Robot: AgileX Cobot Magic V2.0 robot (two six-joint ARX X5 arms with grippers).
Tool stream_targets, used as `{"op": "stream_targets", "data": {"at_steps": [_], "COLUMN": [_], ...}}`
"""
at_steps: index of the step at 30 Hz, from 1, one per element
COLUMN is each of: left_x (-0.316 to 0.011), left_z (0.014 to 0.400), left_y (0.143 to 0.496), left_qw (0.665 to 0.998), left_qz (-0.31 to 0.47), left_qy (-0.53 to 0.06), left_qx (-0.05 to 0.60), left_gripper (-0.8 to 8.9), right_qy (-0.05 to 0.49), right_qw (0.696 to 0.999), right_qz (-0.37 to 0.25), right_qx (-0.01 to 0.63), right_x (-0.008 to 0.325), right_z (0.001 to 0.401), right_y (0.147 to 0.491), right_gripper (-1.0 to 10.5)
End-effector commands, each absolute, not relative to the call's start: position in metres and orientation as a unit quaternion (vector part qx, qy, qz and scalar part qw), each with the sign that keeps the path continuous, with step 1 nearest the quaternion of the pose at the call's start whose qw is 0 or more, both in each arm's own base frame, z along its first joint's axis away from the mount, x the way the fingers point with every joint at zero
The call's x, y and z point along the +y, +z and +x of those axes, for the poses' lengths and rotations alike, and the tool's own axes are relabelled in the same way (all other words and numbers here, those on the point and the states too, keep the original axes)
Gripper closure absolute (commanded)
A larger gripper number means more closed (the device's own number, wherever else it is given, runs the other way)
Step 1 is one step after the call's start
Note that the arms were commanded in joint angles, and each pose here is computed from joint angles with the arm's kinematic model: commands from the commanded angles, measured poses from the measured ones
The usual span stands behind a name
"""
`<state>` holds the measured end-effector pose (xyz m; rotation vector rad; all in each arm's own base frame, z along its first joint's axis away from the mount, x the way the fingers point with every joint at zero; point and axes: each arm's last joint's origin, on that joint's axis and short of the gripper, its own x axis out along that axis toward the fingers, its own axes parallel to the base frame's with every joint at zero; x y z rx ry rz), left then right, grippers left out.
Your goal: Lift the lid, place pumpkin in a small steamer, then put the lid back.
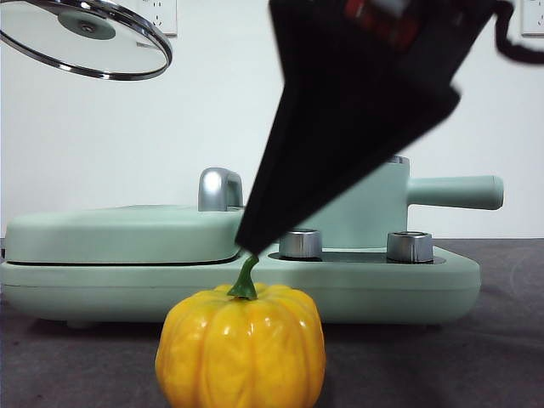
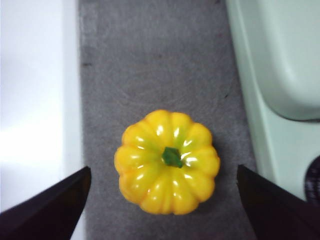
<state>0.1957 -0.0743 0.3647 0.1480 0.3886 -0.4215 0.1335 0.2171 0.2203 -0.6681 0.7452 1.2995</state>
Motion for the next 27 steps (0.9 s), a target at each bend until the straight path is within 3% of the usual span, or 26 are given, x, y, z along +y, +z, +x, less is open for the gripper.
{"op": "stream_targets", "data": {"at_steps": [1,13,16,19,27], "left_x": [-0.075,-0.074,-0.074,-0.074,-0.073], "left_z": [0.196,0.196,0.196,0.196,0.196], "left_y": [0.373,0.373,0.373,0.373,0.373], "left_qw": [0.961,0.961,0.961,0.961,0.961], "left_qz": [0.068,0.071,0.071,0.071,0.078], "left_qy": [-0.209,-0.207,-0.206,-0.206,-0.207], "left_qx": [0.168,0.167,0.168,0.168,0.166], "left_gripper": [7.97,7.97,7.97,7.97,7.97], "right_qy": [0.582,0.575,0.568,0.559,0.504], "right_qw": [0.681,0.665,0.664,0.668,0.687], "right_qz": [-0.294,-0.305,-0.299,-0.282,-0.242], "right_qx": [0.334,0.367,0.383,0.402,0.464], "right_x": [0.227,0.244,0.245,0.244,0.220], "right_z": [0.136,0.148,0.148,0.147,0.134], "right_y": [0.217,0.182,0.177,0.177,0.209], "right_gripper": [4.8,4.8,5.6,6.2,6.2]}}
